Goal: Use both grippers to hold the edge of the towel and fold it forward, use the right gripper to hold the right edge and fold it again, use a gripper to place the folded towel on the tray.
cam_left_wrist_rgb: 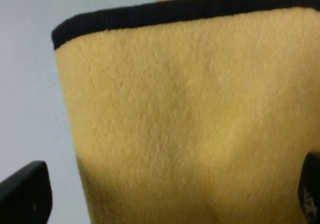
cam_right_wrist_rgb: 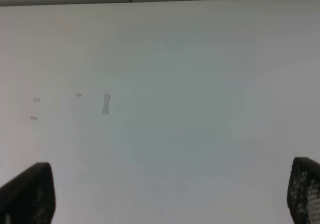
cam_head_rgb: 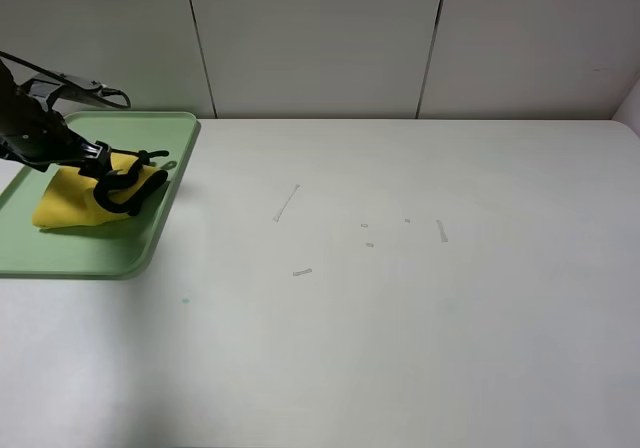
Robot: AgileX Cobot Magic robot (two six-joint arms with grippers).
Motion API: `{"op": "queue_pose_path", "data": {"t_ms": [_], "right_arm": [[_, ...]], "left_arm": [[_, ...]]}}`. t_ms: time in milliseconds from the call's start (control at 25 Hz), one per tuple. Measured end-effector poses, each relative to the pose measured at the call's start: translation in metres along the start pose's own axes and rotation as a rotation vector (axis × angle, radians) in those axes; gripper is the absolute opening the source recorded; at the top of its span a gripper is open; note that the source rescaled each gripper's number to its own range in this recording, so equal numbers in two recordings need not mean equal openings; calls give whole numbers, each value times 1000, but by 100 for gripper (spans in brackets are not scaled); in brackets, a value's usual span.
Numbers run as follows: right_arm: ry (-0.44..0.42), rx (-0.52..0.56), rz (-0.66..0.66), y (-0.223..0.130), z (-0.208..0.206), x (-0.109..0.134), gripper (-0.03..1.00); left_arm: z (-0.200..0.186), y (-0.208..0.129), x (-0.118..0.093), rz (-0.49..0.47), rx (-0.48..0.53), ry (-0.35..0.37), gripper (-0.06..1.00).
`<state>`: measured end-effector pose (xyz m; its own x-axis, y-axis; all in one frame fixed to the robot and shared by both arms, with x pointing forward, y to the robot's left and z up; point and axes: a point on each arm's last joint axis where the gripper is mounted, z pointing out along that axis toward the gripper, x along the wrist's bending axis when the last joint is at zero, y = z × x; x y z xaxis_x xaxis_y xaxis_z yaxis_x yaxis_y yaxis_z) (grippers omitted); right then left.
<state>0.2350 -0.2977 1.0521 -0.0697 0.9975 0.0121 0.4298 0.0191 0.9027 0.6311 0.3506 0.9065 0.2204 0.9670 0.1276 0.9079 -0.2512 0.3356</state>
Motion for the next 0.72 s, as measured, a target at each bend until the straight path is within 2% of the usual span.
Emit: {"op": "queue_pose_path", "data": {"t_ms": [320,720], "right_arm": [[0,0,0,0,0,0,100],[0,0,0,0,0,0,100]], "left_arm": [[-12,3,1,66,-17,7,100],[-72,-2,-2,76,-18,6,100]]}}
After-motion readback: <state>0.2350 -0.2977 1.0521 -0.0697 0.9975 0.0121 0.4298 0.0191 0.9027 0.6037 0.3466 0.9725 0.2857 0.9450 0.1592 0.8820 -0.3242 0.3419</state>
